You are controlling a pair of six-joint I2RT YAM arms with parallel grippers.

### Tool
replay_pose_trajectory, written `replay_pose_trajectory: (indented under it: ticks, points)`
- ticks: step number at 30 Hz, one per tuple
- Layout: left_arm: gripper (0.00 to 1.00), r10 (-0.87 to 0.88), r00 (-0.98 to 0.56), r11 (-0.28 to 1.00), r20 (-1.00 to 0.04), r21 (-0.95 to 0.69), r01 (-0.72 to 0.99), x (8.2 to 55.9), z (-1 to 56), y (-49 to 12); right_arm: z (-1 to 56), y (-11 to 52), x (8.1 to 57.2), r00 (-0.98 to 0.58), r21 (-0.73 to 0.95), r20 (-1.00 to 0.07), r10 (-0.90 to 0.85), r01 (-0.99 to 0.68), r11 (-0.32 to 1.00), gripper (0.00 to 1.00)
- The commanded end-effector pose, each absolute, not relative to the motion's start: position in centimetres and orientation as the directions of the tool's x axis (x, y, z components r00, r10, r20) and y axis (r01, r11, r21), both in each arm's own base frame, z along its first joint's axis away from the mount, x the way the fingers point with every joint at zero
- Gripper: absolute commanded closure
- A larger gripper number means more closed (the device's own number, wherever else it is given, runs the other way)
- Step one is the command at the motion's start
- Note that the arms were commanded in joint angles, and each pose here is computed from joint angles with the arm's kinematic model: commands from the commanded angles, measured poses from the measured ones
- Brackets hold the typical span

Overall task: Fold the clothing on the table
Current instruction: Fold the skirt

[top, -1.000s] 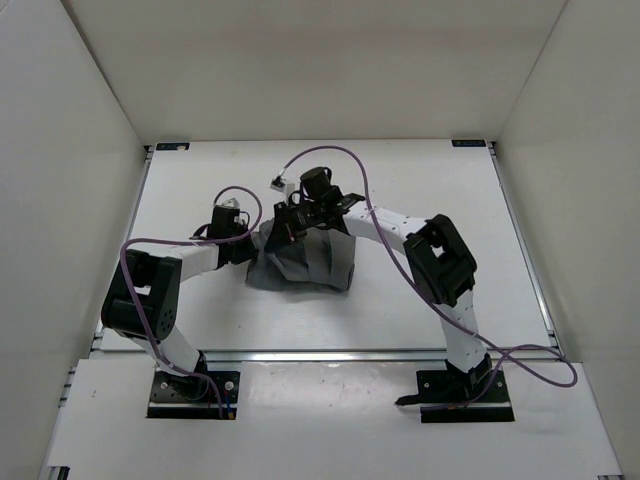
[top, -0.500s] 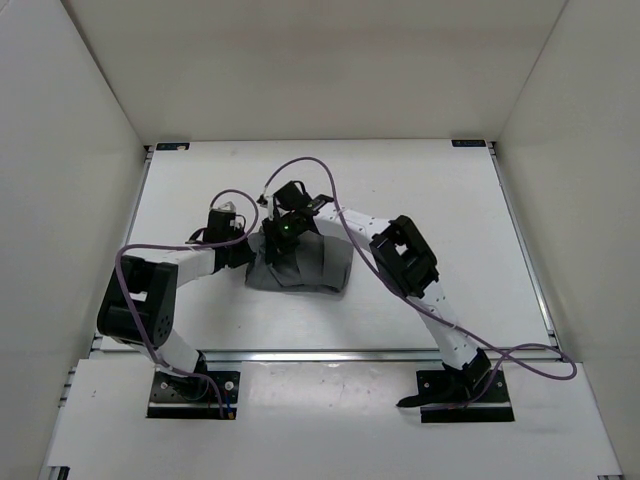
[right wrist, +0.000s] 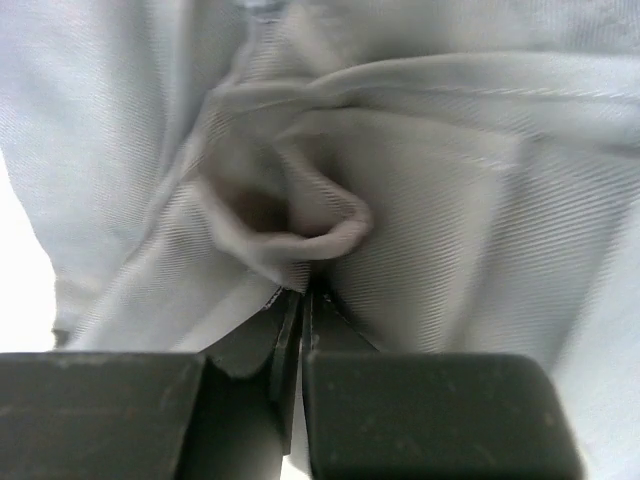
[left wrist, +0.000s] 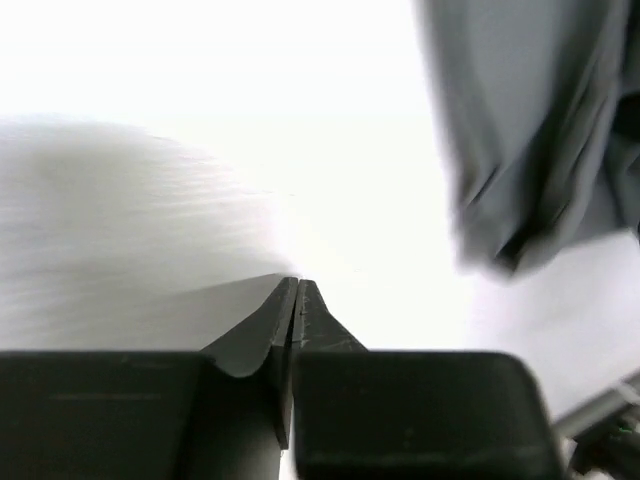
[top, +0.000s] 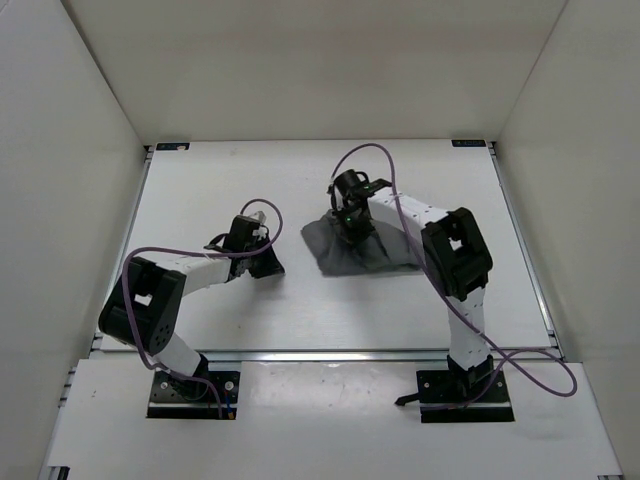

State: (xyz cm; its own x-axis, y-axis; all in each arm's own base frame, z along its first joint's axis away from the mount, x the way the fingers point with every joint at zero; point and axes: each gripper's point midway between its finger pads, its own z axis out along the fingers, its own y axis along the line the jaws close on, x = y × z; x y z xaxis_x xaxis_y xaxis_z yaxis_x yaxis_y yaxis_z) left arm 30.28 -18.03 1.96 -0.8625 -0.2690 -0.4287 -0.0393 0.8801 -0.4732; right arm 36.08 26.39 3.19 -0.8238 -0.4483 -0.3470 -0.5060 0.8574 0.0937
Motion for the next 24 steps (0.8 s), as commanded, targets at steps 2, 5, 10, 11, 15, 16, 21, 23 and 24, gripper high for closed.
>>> replay_pose_trajectory:
  ticks: [2, 5, 10, 11, 15, 16, 21, 23, 24]
  points:
    - [0.81, -0.309, -0.855, 0.822, -0.417, -0.57, -0.019, 30.7, 3.9, -20.4, 6.2, 25.3, 35.7, -0.777, 0.068, -0.384, -0.499, -0.563, 0.824, 1.0]
    - [0.7, -0.327, -0.837, 0.798, -0.439, -0.603, 0.005, 31.7, 4.9, -21.2, 7.4, 26.6, 34.7, -0.735, 0.105, -0.4, -0.548, -0.631, 0.769, 1.0]
    - [0.74, -0.381, -0.794, 0.773, -0.473, -0.635, 0.007, 32.2, 6.5, -21.0, 11.2, 27.4, 34.4, -0.716, 0.103, -0.46, -0.525, -0.63, 0.769, 1.0]
    - [0.73, -0.376, -0.797, 0.78, -0.473, -0.625, 0.003, 32.1, 6.3, -20.8, 12.0, 27.6, 34.6, -0.704, 0.095, -0.483, -0.521, -0.634, 0.768, 1.0]
    - [0.72, -0.409, -0.779, 0.748, -0.476, -0.664, 0.013, 32.5, 6.7, -21.1, 17.6, 29.3, 36.3, -0.686, 0.223, -0.644, -0.339, -0.592, 0.774, 1.0]
    - [0.74, -0.425, -0.757, 0.742, -0.496, -0.67, 0.022, 33.1, 7.2, -21.2, 18.0, 29.4, 36.3, -0.696, 0.263, -0.651, -0.302, -0.581, 0.77, 1.0]
    - [0.66, -0.401, -0.793, 0.744, -0.459, -0.668, 0.011, 34.3, 6.5, -22.9, 17.5, 30.2, 36.3, -0.719, 0.315, -0.64, -0.27, -0.566, 0.762, 0.99]
    - [0.62, -0.403, -0.803, 0.729, -0.438, -0.684, 0.007, 33.6, 6.1, -23.5, 16.4, 30.1, 36.2, -0.737, 0.318, -0.62, -0.269, -0.55, 0.772, 1.0]
    - [0.6, -0.428, -0.793, 0.714, -0.433, -0.7, -0.003, 33.7, 6.3, -23.6, 16.7, 30.1, 36.6, -0.729, 0.318, -0.634, -0.256, -0.548, 0.773, 1.0]
